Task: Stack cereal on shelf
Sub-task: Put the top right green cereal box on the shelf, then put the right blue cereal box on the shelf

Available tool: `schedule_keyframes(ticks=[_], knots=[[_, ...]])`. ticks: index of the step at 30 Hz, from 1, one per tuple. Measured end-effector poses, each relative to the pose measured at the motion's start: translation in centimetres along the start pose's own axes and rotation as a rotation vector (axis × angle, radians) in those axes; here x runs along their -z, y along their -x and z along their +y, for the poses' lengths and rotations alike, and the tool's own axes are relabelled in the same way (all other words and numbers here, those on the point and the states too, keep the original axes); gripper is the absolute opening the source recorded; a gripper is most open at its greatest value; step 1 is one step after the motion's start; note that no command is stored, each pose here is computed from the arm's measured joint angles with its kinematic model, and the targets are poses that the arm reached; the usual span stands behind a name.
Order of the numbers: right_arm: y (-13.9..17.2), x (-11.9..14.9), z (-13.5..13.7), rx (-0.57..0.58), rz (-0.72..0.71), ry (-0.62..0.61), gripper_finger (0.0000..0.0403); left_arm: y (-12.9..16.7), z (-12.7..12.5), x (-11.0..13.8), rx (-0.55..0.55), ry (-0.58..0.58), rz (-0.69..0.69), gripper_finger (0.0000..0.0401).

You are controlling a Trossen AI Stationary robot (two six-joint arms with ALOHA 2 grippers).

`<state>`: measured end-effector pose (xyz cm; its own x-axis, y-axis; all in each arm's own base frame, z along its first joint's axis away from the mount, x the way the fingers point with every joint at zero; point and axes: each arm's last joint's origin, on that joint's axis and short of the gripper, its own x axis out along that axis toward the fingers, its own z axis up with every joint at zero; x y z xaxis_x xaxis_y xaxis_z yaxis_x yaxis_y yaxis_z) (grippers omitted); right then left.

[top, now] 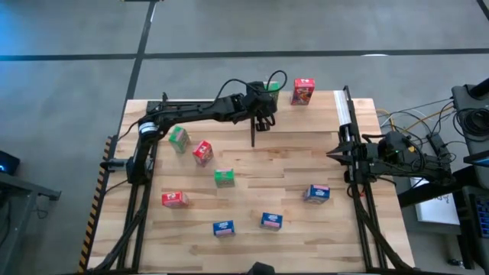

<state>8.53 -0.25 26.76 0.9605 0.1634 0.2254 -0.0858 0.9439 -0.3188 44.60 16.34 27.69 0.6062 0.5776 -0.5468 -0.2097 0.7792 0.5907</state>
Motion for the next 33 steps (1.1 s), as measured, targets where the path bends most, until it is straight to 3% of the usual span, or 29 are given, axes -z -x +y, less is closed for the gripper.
schedule_keyframes(ticks=[17,27,33], knots=[[0.0,0.0,-0.1,0.03,0.011,-0.001,0.0012,-0.6,1.5,0.8,-0.028,0.056,0.01,0.0038],[0.0,0.1,-0.1,0.03,0.014,0.005,0.0012,-0.4,0.9,0.4,0.031,0.109,-0.028,0.0038],[0.0,0.2,-0.1,0.057,0.036,0.003,0.0012,2.6,0.6,-1.4,0.081,0.088,-0.105,0.0038]])
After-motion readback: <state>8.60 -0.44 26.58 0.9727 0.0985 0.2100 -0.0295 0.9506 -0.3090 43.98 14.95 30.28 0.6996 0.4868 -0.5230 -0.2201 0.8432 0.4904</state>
